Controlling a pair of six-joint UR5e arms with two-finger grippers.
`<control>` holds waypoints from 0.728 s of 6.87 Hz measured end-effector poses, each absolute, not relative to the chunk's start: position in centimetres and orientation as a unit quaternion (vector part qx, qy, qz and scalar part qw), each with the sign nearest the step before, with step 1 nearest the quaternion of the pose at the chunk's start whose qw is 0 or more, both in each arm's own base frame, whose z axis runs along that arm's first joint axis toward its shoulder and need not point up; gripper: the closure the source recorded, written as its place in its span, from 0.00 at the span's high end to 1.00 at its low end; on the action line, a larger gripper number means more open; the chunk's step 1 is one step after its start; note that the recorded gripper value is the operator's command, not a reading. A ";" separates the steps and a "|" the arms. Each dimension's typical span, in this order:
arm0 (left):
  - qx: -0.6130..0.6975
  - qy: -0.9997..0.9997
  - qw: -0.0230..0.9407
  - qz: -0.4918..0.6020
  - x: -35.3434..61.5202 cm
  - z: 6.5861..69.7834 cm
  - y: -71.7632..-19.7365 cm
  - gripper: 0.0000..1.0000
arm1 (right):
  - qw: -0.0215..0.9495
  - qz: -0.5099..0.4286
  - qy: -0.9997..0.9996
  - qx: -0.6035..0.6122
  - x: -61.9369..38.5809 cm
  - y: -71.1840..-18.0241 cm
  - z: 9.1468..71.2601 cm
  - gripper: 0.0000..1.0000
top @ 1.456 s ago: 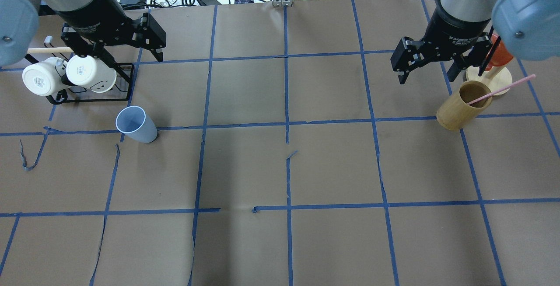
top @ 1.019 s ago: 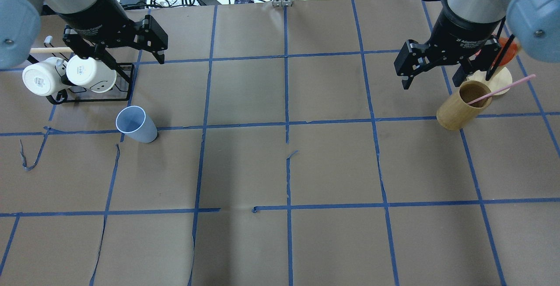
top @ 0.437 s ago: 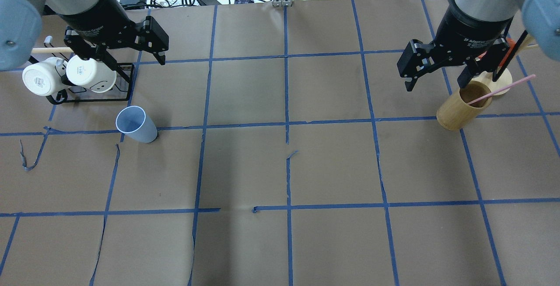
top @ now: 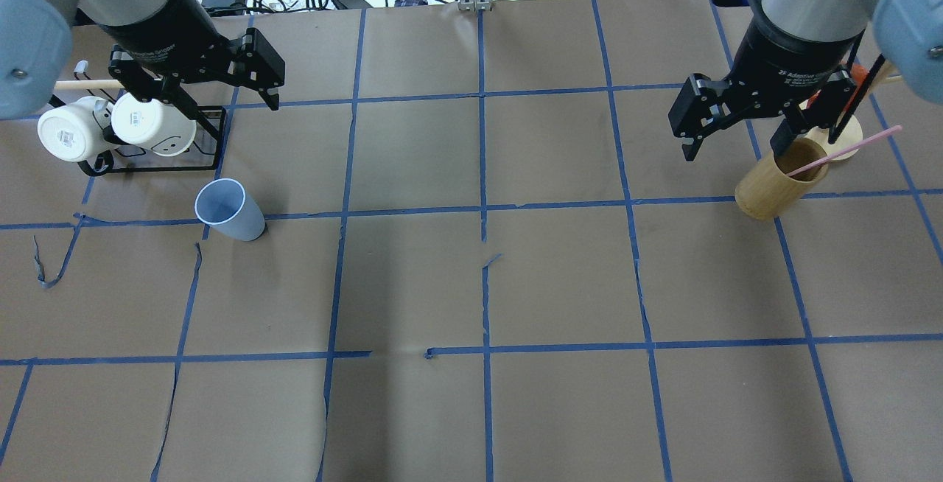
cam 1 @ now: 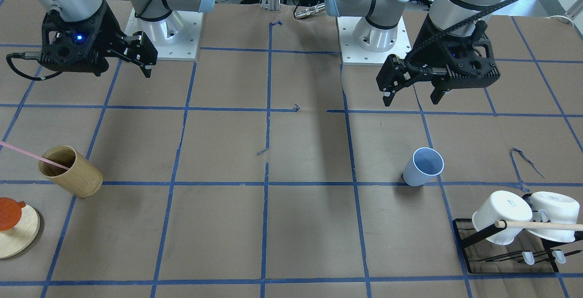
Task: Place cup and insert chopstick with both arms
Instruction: 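Lower the right gripper toward the pink chopstick in the bamboo cup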
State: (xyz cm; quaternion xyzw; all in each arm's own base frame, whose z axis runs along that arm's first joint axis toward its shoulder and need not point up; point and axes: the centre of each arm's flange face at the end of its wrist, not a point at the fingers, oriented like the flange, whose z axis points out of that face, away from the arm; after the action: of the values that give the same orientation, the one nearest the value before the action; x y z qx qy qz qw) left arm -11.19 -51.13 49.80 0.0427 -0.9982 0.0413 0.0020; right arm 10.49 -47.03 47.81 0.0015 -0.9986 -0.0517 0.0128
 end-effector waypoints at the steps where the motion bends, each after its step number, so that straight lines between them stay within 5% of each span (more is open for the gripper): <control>1: 0.043 -0.998 0.002 0.041 -11.2 49.8 -51.1 1.00 | 0.015 -0.056 -0.998 0.001 10.4 -47.0 47.6 1.00; 5: 0.043 -0.998 0.002 0.040 -11.2 49.7 -51.2 1.00 | 0.016 -0.057 -0.998 0.001 10.4 -47.1 47.2 1.00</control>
State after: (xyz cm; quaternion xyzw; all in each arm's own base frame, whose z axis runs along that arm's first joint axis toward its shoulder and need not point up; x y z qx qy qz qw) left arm -11.19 -51.15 49.71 0.0427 -0.9983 0.0402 0.0022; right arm 10.38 -47.07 47.16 0.0007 -0.9982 -0.0570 0.0161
